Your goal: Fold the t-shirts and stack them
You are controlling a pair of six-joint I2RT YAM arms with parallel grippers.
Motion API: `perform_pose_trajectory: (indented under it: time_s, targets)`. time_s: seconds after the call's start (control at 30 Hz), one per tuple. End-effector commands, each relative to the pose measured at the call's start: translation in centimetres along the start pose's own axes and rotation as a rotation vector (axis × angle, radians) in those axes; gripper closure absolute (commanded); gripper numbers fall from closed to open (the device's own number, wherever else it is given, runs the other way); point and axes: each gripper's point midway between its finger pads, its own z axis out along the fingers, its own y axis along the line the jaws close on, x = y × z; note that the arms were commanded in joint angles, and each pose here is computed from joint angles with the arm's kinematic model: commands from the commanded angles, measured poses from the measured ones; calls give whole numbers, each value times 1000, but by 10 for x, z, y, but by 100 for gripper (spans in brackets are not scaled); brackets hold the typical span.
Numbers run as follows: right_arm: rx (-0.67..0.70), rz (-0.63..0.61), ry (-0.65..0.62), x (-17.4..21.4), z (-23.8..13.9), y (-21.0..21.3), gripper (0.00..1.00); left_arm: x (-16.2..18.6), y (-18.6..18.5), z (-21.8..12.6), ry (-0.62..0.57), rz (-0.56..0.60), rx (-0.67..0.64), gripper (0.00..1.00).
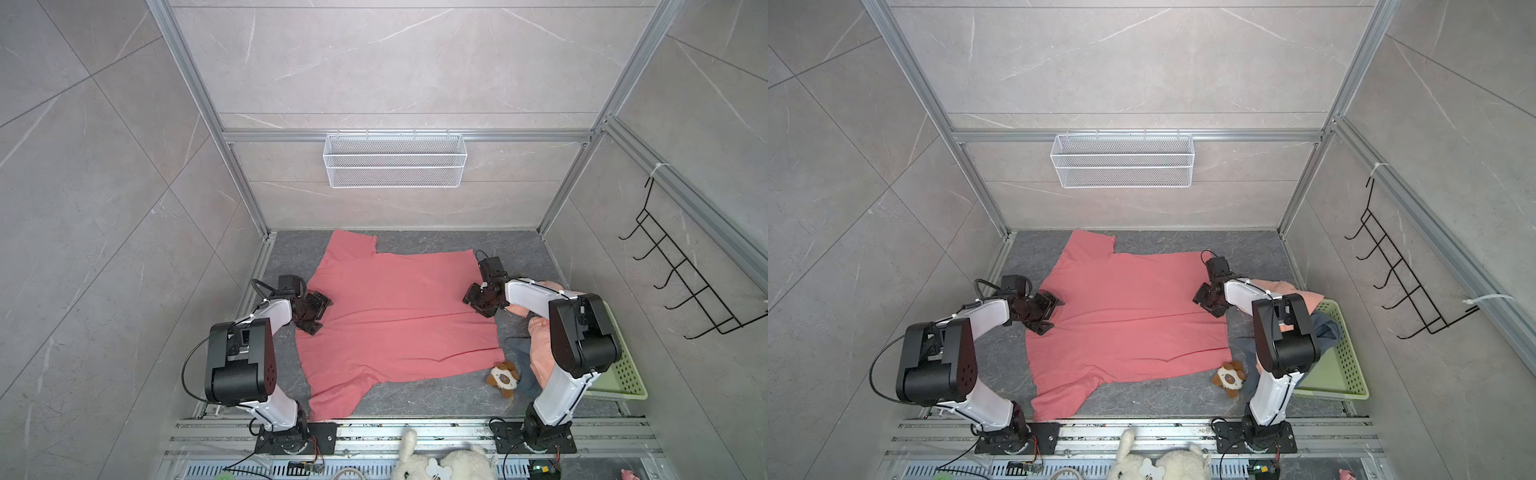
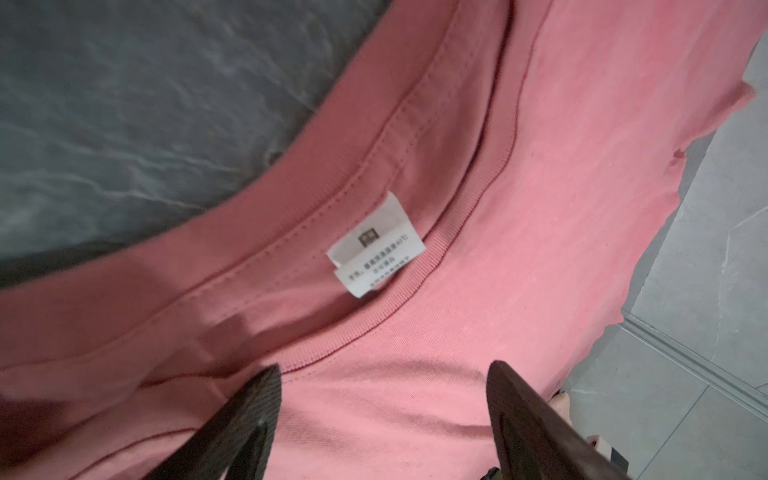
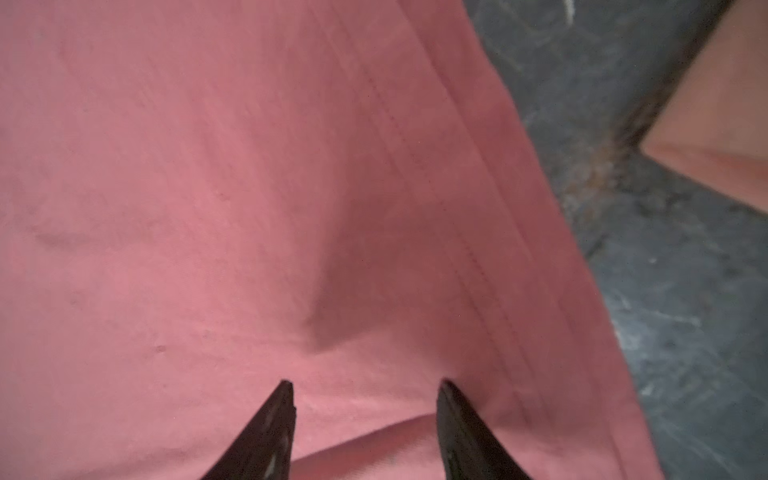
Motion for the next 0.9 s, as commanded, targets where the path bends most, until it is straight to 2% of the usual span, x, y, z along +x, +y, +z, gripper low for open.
perform_pose_trajectory:
  time_s: [0.0,0.1,0.23,0.33,0.43,0.67,0.87]
  targets:
    - [103,38,38,20,3,-28,43,16,61,0,54,-66,-208,19]
    - [82,33,16,11,0,-20,43,5,37,-6,50,5,-152,19]
    - [40,-18,-65,-18,-21,7,43,-15,-31,-29,36,173,12,20]
    - [7,-50,-167,-47,-47,27,42,-33,-83,-58,-28,319,118,20]
    - [13,-50,-274,-75,-66,37,41,-58,-116,-71,-101,429,132,21]
    - [35,-13,-431,-134,-72,62,33,-121,-172,-38,-201,550,151,22]
    - [27,-12,-421,-171,-46,81,31,-156,-205,8,-251,567,143,24]
